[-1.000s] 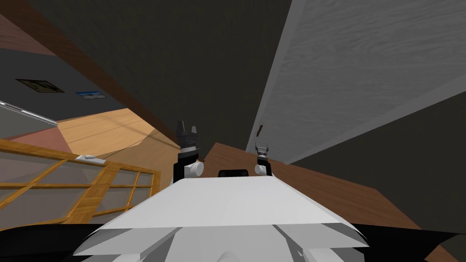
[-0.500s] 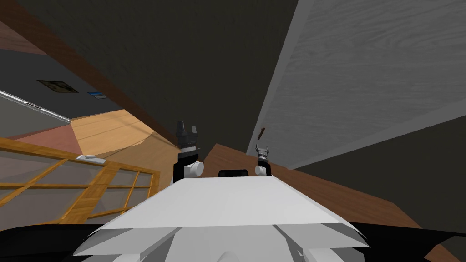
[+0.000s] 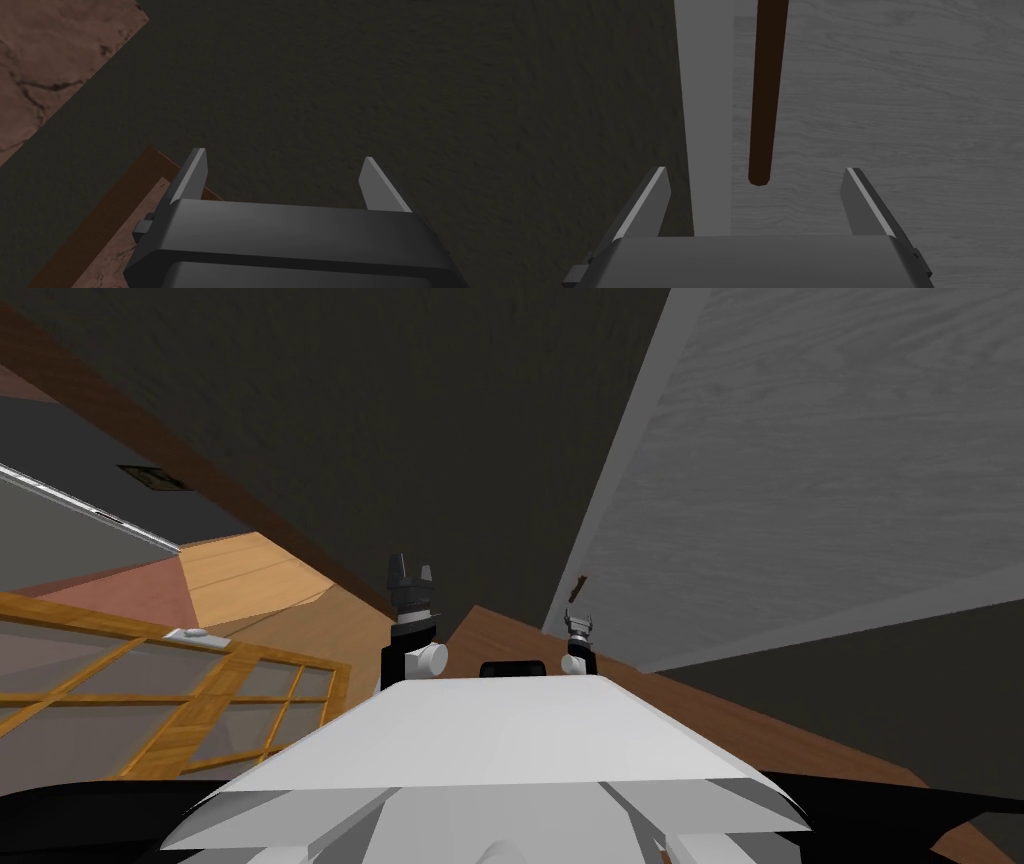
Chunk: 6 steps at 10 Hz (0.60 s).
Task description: Pull the door open
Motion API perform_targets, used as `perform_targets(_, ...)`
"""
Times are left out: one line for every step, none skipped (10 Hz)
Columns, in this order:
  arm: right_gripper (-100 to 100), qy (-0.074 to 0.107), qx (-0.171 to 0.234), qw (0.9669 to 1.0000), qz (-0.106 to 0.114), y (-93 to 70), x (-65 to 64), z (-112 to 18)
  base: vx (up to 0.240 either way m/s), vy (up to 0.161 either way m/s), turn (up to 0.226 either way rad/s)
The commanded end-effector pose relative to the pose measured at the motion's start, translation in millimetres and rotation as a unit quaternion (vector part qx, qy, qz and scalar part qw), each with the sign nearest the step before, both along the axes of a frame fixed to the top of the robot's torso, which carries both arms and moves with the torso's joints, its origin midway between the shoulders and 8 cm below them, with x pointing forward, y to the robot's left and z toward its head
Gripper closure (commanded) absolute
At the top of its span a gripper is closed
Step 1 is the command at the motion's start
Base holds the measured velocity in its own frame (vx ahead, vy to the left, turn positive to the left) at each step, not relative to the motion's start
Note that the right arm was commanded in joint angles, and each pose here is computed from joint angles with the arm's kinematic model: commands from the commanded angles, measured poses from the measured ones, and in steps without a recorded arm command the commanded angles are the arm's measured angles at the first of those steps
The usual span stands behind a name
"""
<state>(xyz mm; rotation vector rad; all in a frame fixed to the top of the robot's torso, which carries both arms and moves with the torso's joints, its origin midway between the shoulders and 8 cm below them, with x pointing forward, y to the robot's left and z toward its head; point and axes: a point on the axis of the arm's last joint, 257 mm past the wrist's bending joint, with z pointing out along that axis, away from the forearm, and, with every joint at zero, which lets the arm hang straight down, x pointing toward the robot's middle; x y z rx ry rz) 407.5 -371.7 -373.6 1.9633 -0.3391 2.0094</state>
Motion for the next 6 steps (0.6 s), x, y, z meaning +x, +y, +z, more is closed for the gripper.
perform_targets(-100, 0.002, 0.012, 0.9999, -0.007, -6.3, -4.1, -7.4, 0.123, -0.058, 0.054)
perform_targets(-100, 0.003, 0.015, 0.9998, -0.009, -7.8, -5.2, -9.3, 0.086, -0.050, 0.032)
perform_targets(-100, 0.004, 0.022, 0.9997, -0.014, -11.6, -7.6, -13.8, 0.066, -0.031, 0.042)
perform_targets(-100, 0.005, 0.023, 0.9996, -0.015, -12.4, -8.1, -14.7, 0.055, -0.024, 0.026)
perform_targets(-100, 0.005, 0.021, 0.9997, -0.014, -11.1, -7.9, -13.4, 0.022, -0.011, 0.005)
perform_targets(-100, 0.005, 0.022, 0.9995, -0.020, -29.0, -16.1, -16.1, 0.154, -0.015, 0.079)
